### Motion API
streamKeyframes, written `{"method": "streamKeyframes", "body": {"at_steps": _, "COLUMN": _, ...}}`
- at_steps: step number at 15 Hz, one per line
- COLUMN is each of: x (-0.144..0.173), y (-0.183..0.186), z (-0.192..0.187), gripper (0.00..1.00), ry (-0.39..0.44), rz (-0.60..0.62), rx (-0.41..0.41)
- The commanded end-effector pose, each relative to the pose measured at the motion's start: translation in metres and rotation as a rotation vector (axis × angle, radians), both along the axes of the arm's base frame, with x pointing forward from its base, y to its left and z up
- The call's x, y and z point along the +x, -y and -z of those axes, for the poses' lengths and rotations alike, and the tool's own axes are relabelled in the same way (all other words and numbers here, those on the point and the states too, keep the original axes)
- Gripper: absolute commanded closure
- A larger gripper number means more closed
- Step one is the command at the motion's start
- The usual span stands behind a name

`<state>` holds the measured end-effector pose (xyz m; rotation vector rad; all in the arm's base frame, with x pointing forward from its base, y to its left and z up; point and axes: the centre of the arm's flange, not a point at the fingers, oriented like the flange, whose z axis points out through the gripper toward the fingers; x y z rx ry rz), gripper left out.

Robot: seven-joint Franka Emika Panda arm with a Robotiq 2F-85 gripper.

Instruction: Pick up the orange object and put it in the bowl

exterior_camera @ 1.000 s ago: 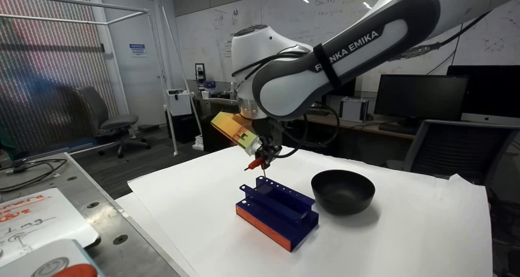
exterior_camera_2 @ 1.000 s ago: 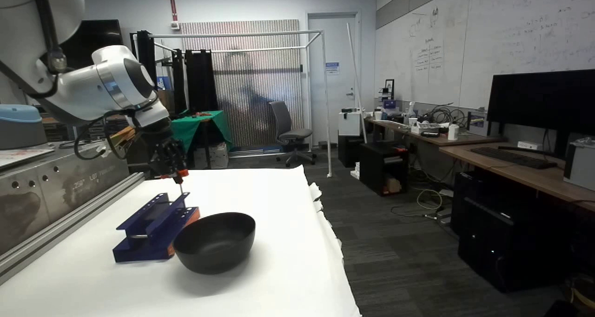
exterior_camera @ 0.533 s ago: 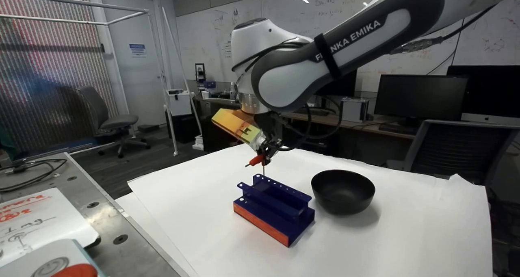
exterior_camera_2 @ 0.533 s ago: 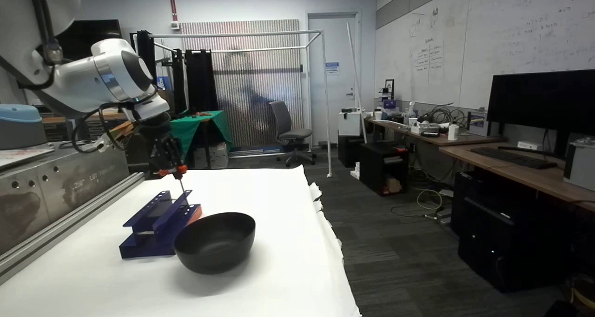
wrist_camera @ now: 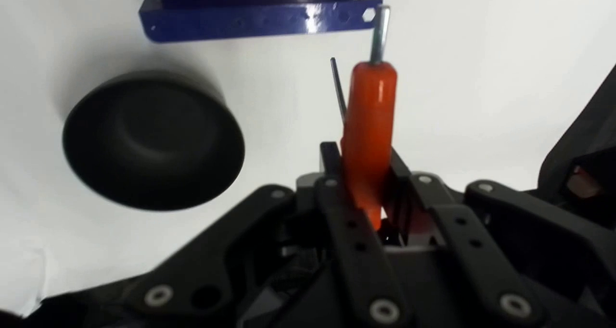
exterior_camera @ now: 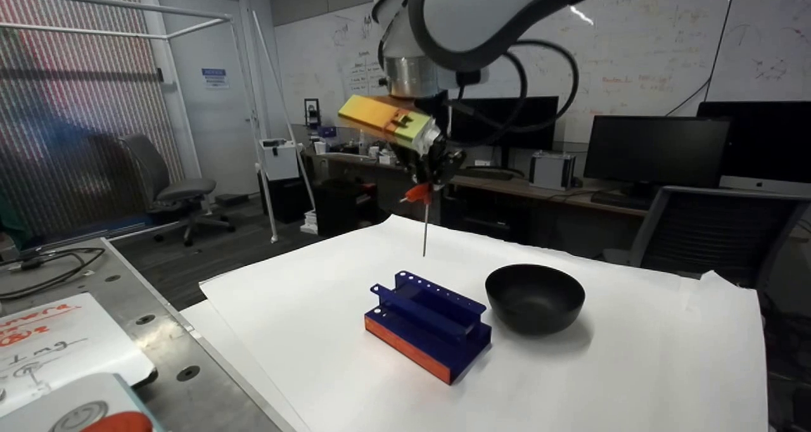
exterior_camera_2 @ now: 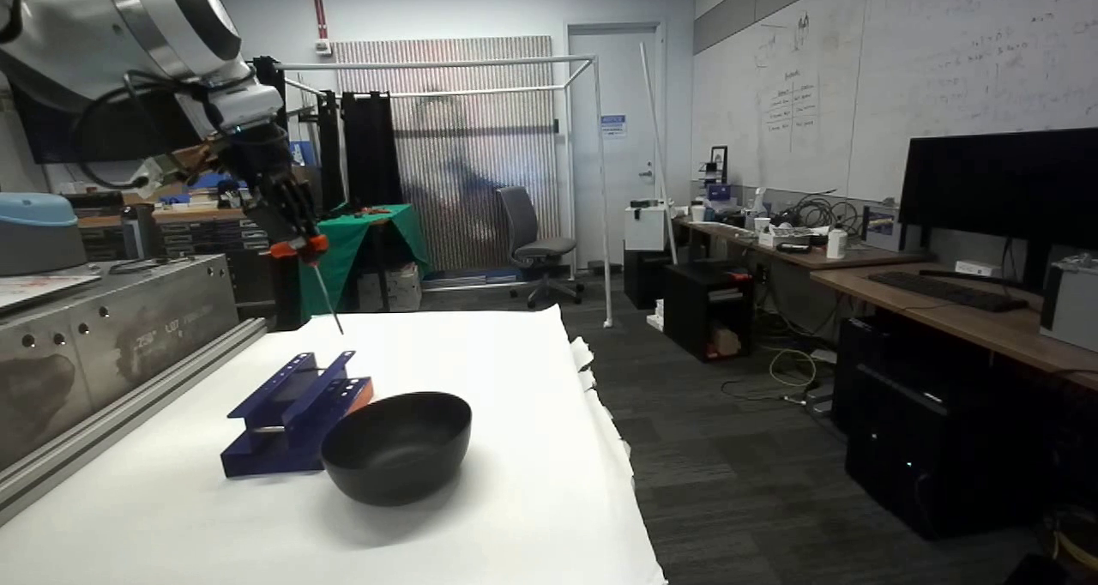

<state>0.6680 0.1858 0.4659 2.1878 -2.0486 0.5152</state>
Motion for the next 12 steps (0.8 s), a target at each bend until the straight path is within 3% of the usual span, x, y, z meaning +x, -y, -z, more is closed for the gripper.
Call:
{"method": "streamKeyframes", "body": {"at_steps": 1, "x": -0.018, "y": 0.019, "z": -0.012, "gripper": 0.85, "ry": -0.077, "rz": 0.109, "rx": -0.137}}
{"method": "streamKeyframes", "body": {"at_steps": 6, "x": -0.013, "y": 0.056, "z": 0.042, "gripper": 0.85, "ry": -0.26, "rz": 0.191, "rx": -0.238}}
{"method": "streamKeyframes", "body": {"at_steps": 12, "x": -0.008, "y": 0.08, "z": 0.109, "gripper": 0.85, "ry": -0.517, "rz": 0.195, "rx": -0.218}}
